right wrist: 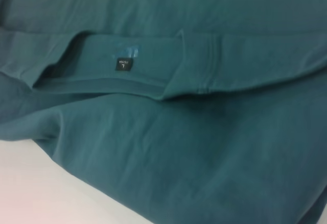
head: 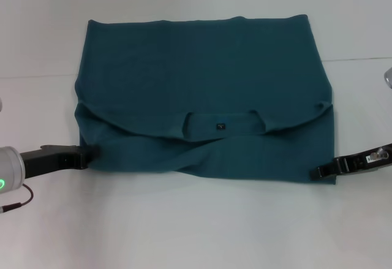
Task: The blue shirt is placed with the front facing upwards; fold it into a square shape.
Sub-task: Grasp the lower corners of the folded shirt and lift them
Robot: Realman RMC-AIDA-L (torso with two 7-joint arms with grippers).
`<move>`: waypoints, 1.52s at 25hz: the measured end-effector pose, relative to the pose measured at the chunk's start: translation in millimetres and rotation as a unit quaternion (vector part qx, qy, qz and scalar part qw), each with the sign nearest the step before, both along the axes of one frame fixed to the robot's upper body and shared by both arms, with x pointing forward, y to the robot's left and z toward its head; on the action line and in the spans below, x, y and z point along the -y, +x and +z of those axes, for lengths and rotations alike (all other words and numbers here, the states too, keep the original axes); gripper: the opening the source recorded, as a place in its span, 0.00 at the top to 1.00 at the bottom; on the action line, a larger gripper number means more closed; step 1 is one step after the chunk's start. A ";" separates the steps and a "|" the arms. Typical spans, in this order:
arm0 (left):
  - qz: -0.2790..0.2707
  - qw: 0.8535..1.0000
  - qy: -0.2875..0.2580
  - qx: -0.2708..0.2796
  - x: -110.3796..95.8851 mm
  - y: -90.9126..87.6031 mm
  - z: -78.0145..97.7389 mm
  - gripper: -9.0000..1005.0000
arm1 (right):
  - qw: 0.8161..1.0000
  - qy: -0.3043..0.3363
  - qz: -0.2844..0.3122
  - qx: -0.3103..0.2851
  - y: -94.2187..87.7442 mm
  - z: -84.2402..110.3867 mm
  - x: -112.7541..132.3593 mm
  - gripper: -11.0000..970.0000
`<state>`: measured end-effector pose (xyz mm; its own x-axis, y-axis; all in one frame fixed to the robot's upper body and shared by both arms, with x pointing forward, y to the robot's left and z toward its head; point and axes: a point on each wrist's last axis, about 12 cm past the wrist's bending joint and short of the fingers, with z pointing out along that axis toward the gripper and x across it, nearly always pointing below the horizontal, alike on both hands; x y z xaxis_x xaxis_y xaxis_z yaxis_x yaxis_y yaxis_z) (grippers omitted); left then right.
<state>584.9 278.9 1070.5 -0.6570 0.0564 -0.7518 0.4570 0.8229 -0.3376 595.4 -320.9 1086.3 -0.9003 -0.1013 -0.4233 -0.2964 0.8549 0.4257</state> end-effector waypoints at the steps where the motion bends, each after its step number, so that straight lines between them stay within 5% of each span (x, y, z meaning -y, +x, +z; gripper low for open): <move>1: 0.001 1.000 -0.001 0.000 -0.9 0.0 0.2 0.96 | 1.000 -0.002 0.003 0.002 0.3 0.5 -0.2 0.43; 13: 0.012 0.999 -0.040 0.011 -24.3 -0.2 18.0 0.96 | 0.997 0.050 -0.007 0.052 -7.1 25.2 24.1 0.96; 26: 0.009 0.996 -0.090 0.017 -42.3 -2.1 37.1 0.96 | 0.988 0.106 -0.039 0.102 -16.0 48.2 54.7 0.98; 38: -0.007 0.995 -0.099 -0.007 -45.4 -15.1 29.2 0.96 | 0.989 0.101 -0.052 0.098 -34.3 37.4 67.2 0.98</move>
<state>569.8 324.2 1099.6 -0.6680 -0.0819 -0.7396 0.4623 0.7332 -0.4988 561.1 -388.1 1123.7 -0.8004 0.0920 -0.5924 -0.3048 0.7884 0.5343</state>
